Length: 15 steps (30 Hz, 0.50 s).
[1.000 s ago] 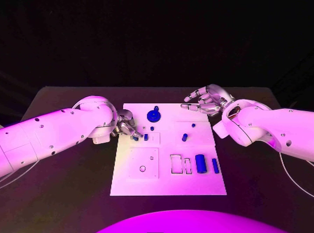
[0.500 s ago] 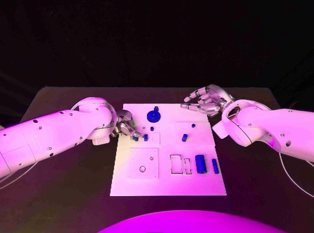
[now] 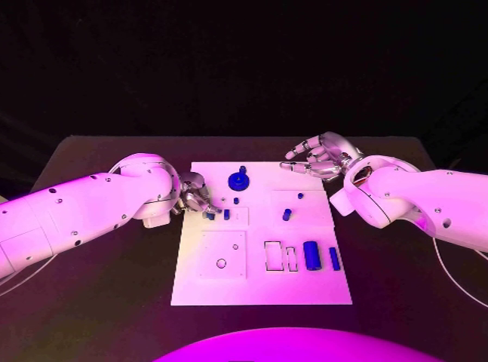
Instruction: Assemble the parts on the task board
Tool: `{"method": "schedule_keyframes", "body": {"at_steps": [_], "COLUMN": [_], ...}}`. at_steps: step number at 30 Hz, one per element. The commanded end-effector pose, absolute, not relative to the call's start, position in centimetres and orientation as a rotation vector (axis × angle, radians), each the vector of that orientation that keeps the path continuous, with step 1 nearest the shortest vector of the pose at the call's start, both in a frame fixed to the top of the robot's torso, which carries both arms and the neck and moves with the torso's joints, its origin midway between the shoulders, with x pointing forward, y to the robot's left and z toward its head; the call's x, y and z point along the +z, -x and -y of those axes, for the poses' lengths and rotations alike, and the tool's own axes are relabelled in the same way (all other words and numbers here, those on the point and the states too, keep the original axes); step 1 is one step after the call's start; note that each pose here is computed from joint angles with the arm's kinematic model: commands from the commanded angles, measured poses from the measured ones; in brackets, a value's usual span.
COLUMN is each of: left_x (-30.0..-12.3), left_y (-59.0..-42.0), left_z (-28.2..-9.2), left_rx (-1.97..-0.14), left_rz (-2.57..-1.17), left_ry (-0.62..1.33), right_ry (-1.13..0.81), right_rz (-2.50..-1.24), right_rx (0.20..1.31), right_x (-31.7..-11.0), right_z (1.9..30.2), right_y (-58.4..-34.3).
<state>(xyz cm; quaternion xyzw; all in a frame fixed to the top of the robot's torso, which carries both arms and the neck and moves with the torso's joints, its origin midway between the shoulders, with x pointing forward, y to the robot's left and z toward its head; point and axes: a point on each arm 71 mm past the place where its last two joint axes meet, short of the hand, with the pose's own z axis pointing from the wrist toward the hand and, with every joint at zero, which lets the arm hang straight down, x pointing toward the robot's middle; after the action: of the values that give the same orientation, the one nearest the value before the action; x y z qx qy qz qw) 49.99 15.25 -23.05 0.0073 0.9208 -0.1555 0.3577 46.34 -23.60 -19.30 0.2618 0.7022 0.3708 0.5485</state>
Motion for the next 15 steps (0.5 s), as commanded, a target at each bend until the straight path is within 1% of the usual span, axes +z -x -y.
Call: {"method": "schedule_keyframes", "body": {"at_steps": [1, 15], "left_x": [-23.79, -23.79], "left_y": [-49.72, -49.6], "left_z": [-15.55, -15.51], "left_rx": [-0.374, -0.388], "left_rz": [-2.4, -2.406], "left_ry": [-0.006, 0.008], "right_ry": [-0.602, -0.602], "right_rz": [-1.67, -1.673], "right_rx": [0.885, 0.883], "right_x": [-19.32, -19.39], "right_z": [23.46, 23.48], "right_y": [-46.3, -46.31]}}
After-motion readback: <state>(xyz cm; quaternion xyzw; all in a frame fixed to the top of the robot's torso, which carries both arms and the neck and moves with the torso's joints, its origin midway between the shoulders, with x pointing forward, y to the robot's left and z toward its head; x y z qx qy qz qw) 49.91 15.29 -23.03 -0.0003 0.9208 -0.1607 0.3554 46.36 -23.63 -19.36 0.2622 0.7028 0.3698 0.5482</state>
